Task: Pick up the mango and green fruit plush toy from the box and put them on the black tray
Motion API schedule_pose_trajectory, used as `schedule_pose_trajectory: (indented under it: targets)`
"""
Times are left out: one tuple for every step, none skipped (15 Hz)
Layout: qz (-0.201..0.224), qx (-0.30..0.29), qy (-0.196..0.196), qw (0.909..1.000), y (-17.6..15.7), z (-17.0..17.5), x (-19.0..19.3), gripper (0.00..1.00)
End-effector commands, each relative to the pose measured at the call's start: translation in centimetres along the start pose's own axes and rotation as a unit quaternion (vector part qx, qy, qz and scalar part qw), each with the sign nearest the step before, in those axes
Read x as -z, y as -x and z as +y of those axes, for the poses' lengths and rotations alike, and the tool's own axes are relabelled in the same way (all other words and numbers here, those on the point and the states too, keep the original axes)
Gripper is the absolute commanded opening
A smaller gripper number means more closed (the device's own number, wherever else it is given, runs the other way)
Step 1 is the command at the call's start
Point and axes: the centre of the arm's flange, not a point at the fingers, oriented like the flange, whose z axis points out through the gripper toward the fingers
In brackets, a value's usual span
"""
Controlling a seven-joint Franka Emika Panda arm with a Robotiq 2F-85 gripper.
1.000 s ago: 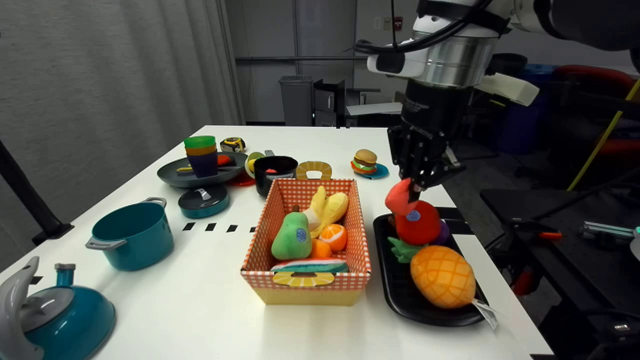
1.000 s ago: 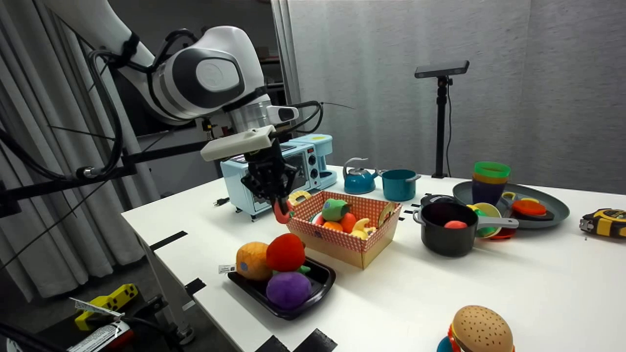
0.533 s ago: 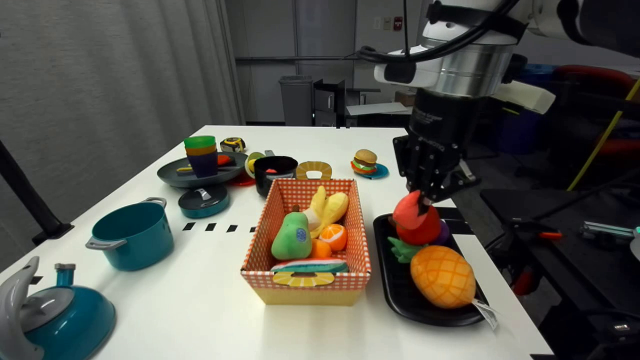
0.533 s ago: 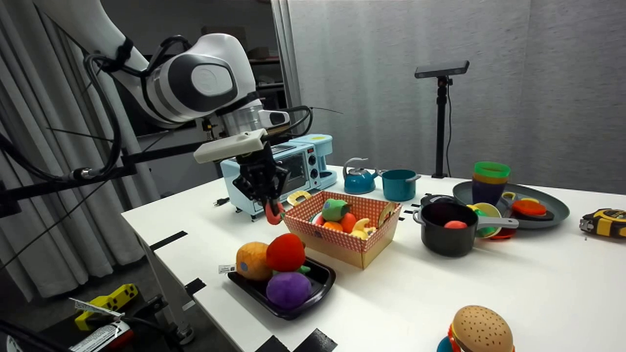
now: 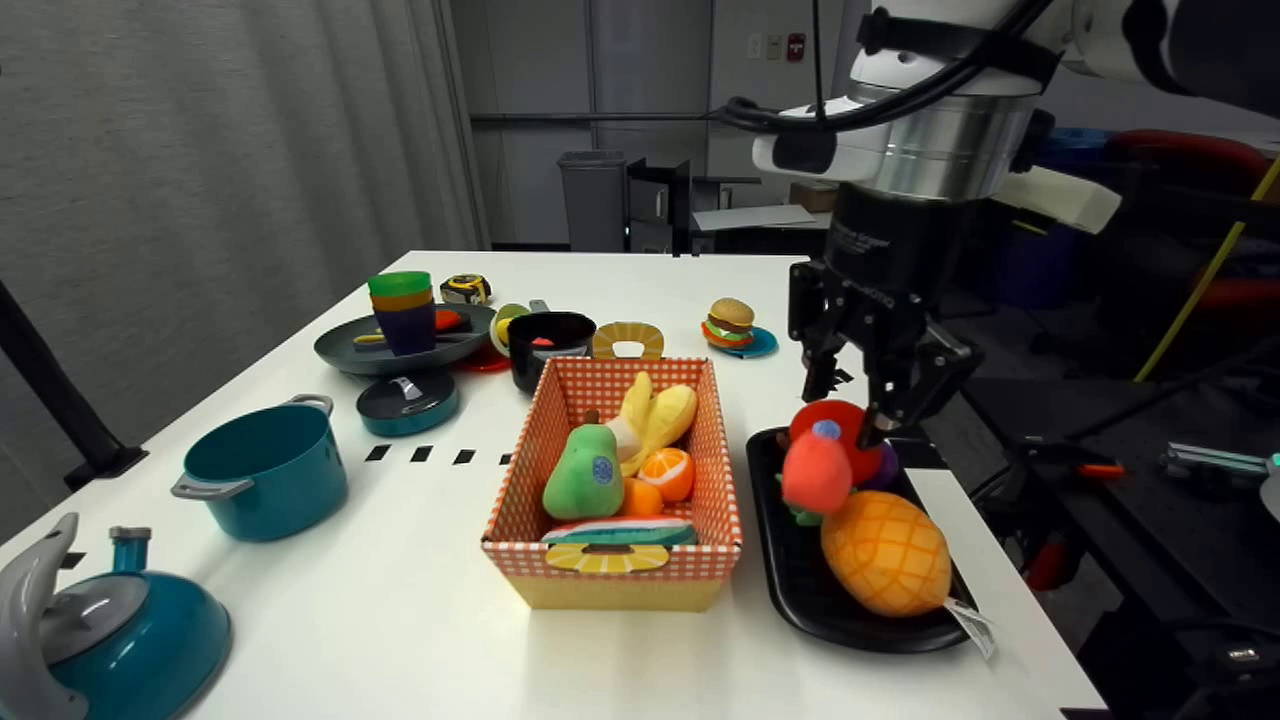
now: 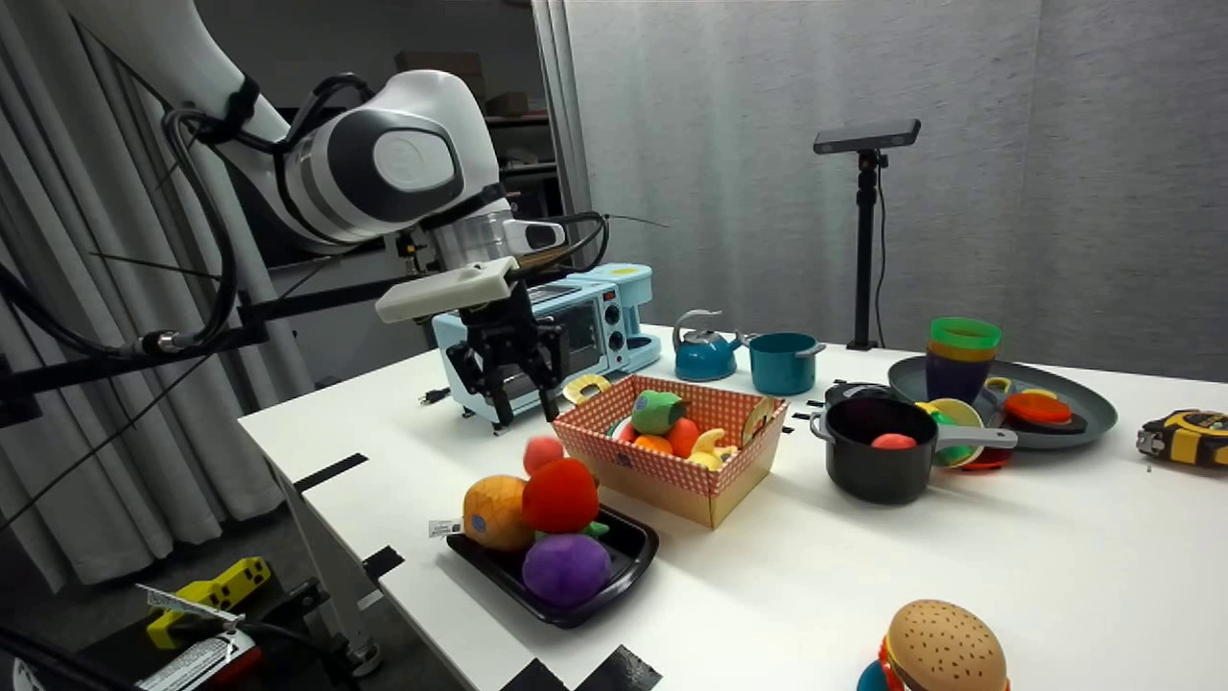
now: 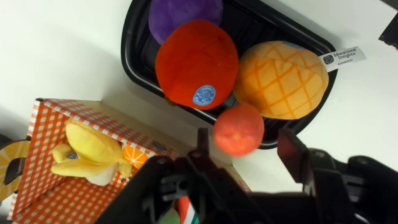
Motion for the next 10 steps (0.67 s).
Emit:
schedule_pose_trajectory:
  targets:
    - [-0.009,-0.012,0.000,0.9999,0.6,-0.2,0.7,0.92]
    - [-0.009,-0.013,0.000,0.9999,0.6,-0.2,0.7,0.98]
    - [-0.008,-0.015,0.000,0.9999,0.6,-0.1,0.7,1.00]
    - [-0.008,-0.017,0.000,0.9998,0.6,0.0,0.8,1.00]
    - [-0.007,-0.019,0.000,0.9998,0.6,0.1,0.8,1.00]
    - [-0.006,-0.022,0.000,0.9997,0.6,0.3,0.9,1.00]
    - [-0.006,-0.025,0.002,0.9997,0.5,0.5,1.0,1.00]
    - [-0.005,-0.030,0.007,0.9995,0.4,0.9,1.1,1.00]
    - [-0.003,-0.037,0.009,0.9993,0.3,1.3,1.3,1.00]
    - [0.001,-0.045,0.011,0.9989,0.0,1.7,1.6,1.00]
